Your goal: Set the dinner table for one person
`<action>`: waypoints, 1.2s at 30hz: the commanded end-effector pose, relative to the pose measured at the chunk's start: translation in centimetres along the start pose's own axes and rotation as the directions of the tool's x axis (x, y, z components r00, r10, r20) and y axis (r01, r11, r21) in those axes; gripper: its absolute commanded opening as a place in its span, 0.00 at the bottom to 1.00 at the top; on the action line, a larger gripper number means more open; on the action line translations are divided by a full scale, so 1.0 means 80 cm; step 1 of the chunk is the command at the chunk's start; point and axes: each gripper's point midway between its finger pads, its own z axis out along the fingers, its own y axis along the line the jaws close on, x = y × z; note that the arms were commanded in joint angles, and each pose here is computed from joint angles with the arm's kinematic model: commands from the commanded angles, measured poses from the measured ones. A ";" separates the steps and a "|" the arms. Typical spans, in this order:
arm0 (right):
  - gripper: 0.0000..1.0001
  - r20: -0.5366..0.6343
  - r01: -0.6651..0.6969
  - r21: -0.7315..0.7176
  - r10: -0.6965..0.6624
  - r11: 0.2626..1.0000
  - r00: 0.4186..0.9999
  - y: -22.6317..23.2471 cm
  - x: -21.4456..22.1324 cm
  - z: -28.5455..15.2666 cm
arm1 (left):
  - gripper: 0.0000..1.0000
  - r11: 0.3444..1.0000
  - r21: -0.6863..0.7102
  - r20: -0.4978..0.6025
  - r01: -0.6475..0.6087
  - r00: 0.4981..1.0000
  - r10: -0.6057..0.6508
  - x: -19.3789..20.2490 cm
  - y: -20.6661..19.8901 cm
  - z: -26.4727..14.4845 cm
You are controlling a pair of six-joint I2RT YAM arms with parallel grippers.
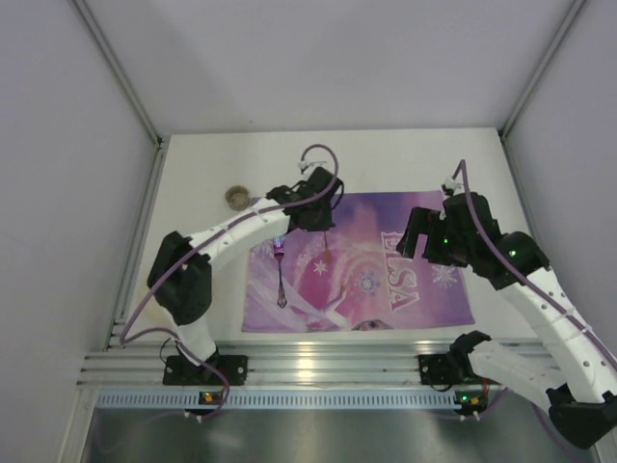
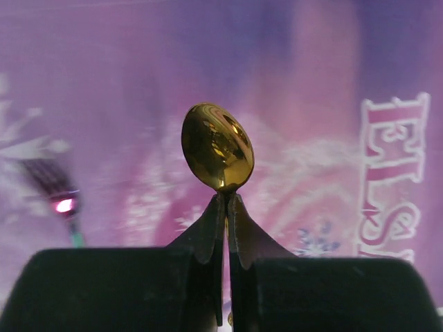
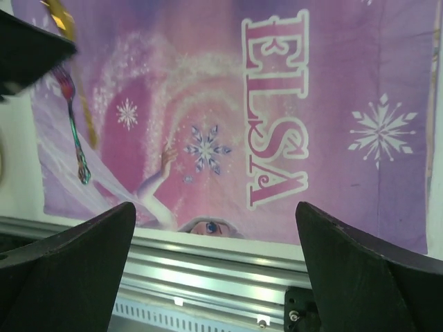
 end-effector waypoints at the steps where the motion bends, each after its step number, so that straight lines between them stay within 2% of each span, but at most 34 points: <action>1: 1.00 0.109 -0.098 0.111 0.086 0.989 0.990 -0.023 -0.030 -0.039 | 0.00 0.977 0.210 -0.012 0.039 0.999 -0.037 0.012 -0.124 0.012; 2: 1.00 0.135 -0.110 0.125 0.092 0.986 0.987 -0.028 -0.035 -0.050 | 0.00 0.972 0.233 -0.042 0.021 0.999 -0.012 0.033 -0.149 0.035; 3: 1.00 0.148 -0.119 0.132 0.099 0.984 0.984 -0.030 -0.037 -0.056 | 0.00 0.960 0.281 -0.052 0.004 0.999 0.011 0.049 -0.179 0.033; 4: 1.00 0.167 -0.139 0.129 0.117 0.982 0.979 -0.030 -0.040 -0.064 | 0.00 0.942 0.335 -0.040 0.006 0.999 0.008 0.044 -0.208 0.028; 6: 1.00 0.197 -0.164 0.143 0.135 0.976 0.971 -0.038 -0.040 -0.077 | 0.00 0.926 0.376 -0.084 0.032 0.996 0.000 0.072 -0.245 0.048; 7: 1.00 0.213 -0.176 0.141 0.144 0.974 0.966 -0.040 -0.042 -0.084 | 0.00 0.912 0.406 -0.089 0.052 0.996 -0.017 0.071 -0.263 0.048; 9: 1.00 0.243 -0.203 0.155 0.162 0.967 0.956 -0.050 -0.040 -0.097 | 0.00 0.890 0.447 -0.121 0.095 0.992 -0.045 0.090 -0.292 0.061; 15: 1.00 0.262 -0.223 0.166 0.175 0.961 0.949 -0.064 -0.026 -0.113 | 0.00 0.841 0.537 -0.117 0.071 0.993 -0.009 0.110 -0.358 0.066; 20: 1.00 0.230 -0.226 0.176 0.183 0.958 0.956 -0.072 -0.005 -0.112 | 0.00 0.843 0.529 -0.145 0.097 0.989 -0.023 0.131 -0.374 0.093; 26: 1.00 0.223 -0.223 0.180 0.181 0.958 0.958 -0.078 0.004 -0.113 | 0.01 0.872 0.478 -0.165 0.109 0.986 -0.033 0.144 -0.363 0.108; 28: 1.00 0.214 -0.219 0.185 0.178 0.958 0.960 -0.079 0.007 -0.111 | 0.07 0.880 0.459 -0.172 0.125 0.984 -0.050 0.146 -0.358 0.112; 29: 1.00 0.212 -0.217 0.185 0.177 0.958 0.961 -0.079 0.008 -0.110 | 0.16 0.879 0.458 -0.173 0.131 0.983 -0.057 0.145 -0.358 0.111; 31: 1.00 0.208 -0.213 0.186 0.174 0.959 0.963 -0.079 0.008 -0.108 | 0.23 0.880 0.452 -0.172 0.144 0.982 -0.073 0.143 -0.357 0.110; 32: 1.00 0.205 -0.210 0.188 0.171 0.960 0.964 -0.078 0.007 -0.106 | 0.31 0.878 0.457 -0.168 0.145 0.983 -0.074 0.142 -0.358 0.108; 36: 1.00 0.200 -0.197 0.179 0.160 0.964 0.967 -0.075 0.006 -0.101 | 0.45 0.865 0.478 -0.147 0.153 0.985 -0.093 0.123 -0.363 0.088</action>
